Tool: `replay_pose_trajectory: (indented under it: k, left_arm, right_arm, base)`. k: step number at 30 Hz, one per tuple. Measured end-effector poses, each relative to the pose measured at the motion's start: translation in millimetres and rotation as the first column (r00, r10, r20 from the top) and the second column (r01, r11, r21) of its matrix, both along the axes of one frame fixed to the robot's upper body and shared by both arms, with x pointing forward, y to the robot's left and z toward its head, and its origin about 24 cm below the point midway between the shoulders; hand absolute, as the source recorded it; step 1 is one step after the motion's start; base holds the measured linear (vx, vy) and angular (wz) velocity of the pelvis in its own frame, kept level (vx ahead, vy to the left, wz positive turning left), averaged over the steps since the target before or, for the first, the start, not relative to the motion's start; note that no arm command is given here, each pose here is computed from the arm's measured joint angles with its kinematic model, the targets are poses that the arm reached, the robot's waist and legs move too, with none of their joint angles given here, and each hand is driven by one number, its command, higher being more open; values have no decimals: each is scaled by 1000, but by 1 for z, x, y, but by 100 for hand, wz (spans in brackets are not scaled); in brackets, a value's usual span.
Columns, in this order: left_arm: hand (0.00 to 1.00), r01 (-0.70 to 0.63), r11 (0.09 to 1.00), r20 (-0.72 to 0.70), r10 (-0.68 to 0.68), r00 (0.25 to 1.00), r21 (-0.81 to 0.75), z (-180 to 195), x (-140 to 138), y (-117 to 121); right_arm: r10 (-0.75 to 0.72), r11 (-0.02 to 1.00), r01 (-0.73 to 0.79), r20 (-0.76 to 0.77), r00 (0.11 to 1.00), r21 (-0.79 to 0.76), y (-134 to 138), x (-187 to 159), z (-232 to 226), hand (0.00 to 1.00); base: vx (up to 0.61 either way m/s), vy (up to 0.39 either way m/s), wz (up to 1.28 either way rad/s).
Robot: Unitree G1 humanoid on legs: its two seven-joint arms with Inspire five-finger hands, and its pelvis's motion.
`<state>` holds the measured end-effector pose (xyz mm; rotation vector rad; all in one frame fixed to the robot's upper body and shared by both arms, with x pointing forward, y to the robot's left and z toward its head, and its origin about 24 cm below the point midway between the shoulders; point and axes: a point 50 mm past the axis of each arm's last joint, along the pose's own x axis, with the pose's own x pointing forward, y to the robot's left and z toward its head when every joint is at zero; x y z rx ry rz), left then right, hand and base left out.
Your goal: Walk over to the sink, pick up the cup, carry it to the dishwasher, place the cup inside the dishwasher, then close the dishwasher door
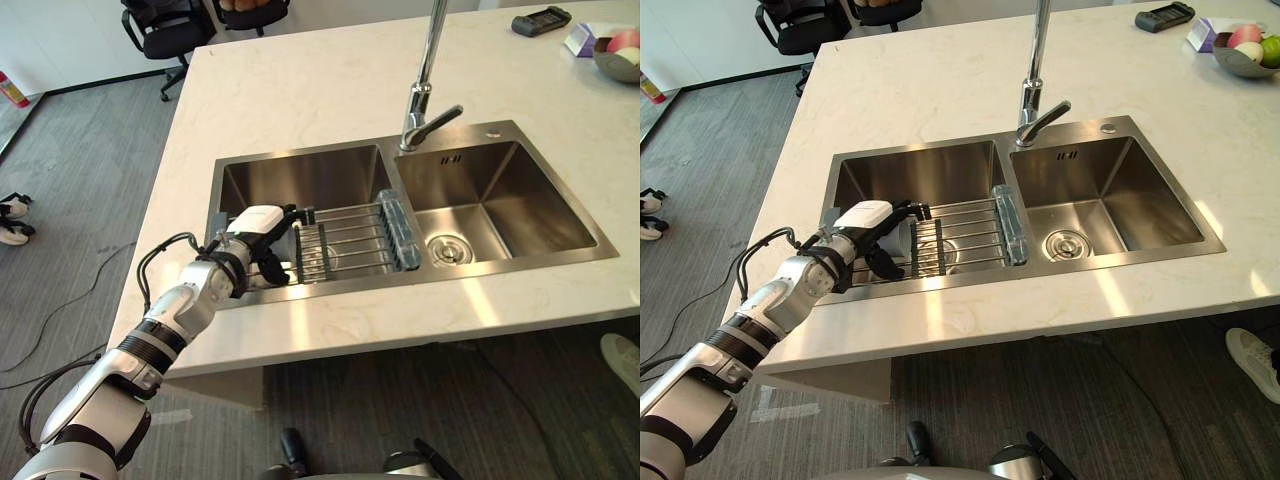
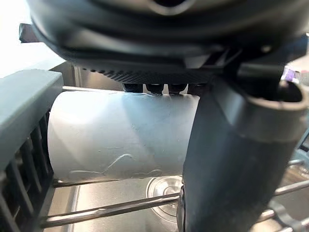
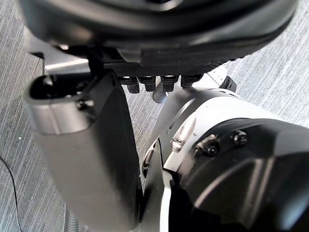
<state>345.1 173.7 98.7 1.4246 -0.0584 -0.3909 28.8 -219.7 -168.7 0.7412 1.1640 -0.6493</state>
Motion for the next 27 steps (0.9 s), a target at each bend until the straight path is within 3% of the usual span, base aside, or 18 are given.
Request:
replay_pose_trajectory:
  k: [7, 8, 27]
  left_arm:
    - [100, 7, 998, 67, -11, 998, 58, -6, -2, -2]
    - [0, 7, 998, 69, -11, 998, 59, -6, -2, -1]
    - [0, 7, 994, 94, -18, 995, 113, -1, 0, 2]
  right_arm:
    - [18, 1000, -18, 0, 1000, 1, 2, 1, 0, 100]
    - [22, 1000, -22, 0, 1000, 2, 2, 1, 0, 100]
    - [24, 1000, -24, -5, 1000, -6, 2, 3, 0, 100]
  base:
    - [0, 0, 0]
    - [0, 0, 0]
    - [0, 0, 0]
